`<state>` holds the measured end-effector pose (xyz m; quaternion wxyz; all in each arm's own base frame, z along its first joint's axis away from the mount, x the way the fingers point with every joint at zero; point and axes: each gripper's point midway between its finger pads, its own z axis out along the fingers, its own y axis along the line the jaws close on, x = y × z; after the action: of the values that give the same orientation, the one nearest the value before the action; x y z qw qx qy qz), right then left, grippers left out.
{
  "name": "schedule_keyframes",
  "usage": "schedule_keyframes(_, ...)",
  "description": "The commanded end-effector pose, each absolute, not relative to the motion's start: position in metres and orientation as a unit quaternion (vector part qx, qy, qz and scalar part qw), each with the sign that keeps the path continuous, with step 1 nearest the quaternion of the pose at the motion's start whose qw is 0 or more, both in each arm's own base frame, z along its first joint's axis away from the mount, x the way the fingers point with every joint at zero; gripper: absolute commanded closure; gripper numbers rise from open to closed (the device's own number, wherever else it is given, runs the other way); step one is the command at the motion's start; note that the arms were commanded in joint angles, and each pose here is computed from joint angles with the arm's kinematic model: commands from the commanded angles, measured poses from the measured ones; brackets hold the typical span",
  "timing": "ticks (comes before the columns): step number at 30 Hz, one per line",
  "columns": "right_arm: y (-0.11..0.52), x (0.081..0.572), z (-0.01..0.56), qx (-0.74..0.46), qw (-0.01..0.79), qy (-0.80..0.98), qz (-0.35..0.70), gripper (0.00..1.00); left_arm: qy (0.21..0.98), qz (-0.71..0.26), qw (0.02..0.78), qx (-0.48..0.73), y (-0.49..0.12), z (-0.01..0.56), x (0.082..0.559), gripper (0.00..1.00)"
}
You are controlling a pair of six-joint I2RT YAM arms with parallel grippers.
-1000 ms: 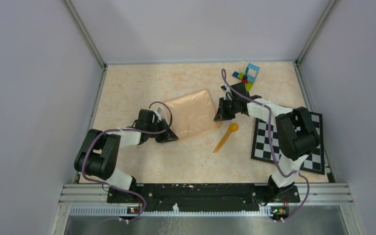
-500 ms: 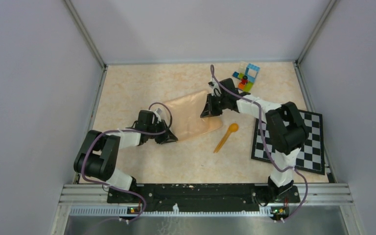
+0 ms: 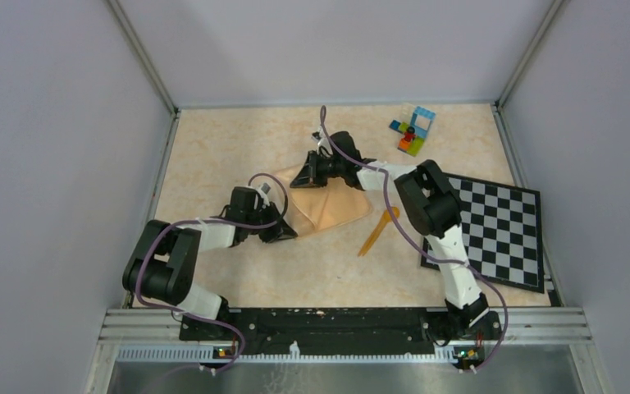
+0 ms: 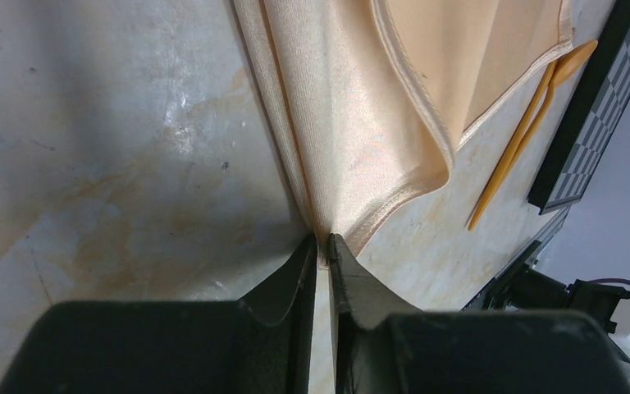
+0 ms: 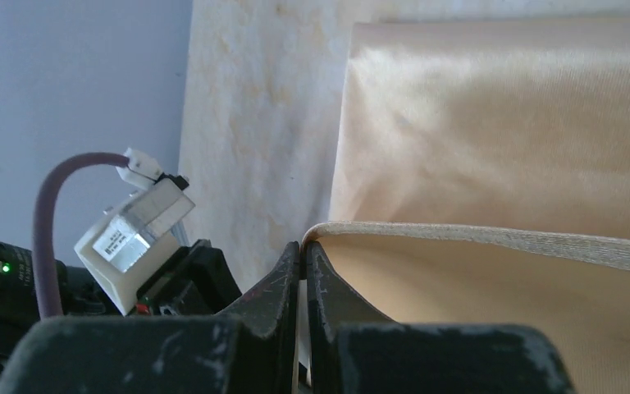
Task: Fold the napkin into a case and place the utensils inside
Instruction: Fold the top corner of the square-folded napkin at the center of the board.
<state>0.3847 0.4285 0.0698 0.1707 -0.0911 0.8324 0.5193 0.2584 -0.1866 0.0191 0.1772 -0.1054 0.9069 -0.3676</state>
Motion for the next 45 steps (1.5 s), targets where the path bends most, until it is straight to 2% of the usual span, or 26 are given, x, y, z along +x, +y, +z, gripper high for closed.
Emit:
schedule_keyframes(1, 0.454, 0.414, 0.106, -0.093, 0.224, 0.791, 0.562, 1.0, 0.94, -0.289, 0.122, -0.132, -0.161, -0.028, 0.221, 0.83)
schedule_keyframes(11, 0.471, 0.435, 0.093, -0.091, 0.226, 0.791, 0.561, 1.0, 0.941, -0.287, 0.115, -0.139, -0.161, -0.034, 0.217, 0.85)
schedule_keyframes(31, 0.491, 0.449, 0.072, -0.095, 0.213, 0.799, 0.554, 1.0, 0.943, -0.281, 0.117, -0.137, -0.159, -0.033, 0.217, 0.87)
schedule_keyframes(37, 0.493, 0.45, 0.07, -0.1, 0.205, 0.802, 0.552, 1.0, 0.941, -0.285, 0.119, -0.141, -0.16, -0.029, 0.217, 0.83)
schedule_keyframes(39, 0.493, 0.451, 0.076, -0.104, 0.208, 0.803, 0.549, 0.95, 0.939, -0.285, 0.121, -0.15, -0.159, -0.026, 0.217, 0.74)
schedule_keyframes(45, 0.487, 0.452, 0.129, -0.132, 0.22, 0.804, 0.537, 0.67, 0.934, -0.274, 0.118, -0.195, -0.153, -0.012, 0.208, 0.53)
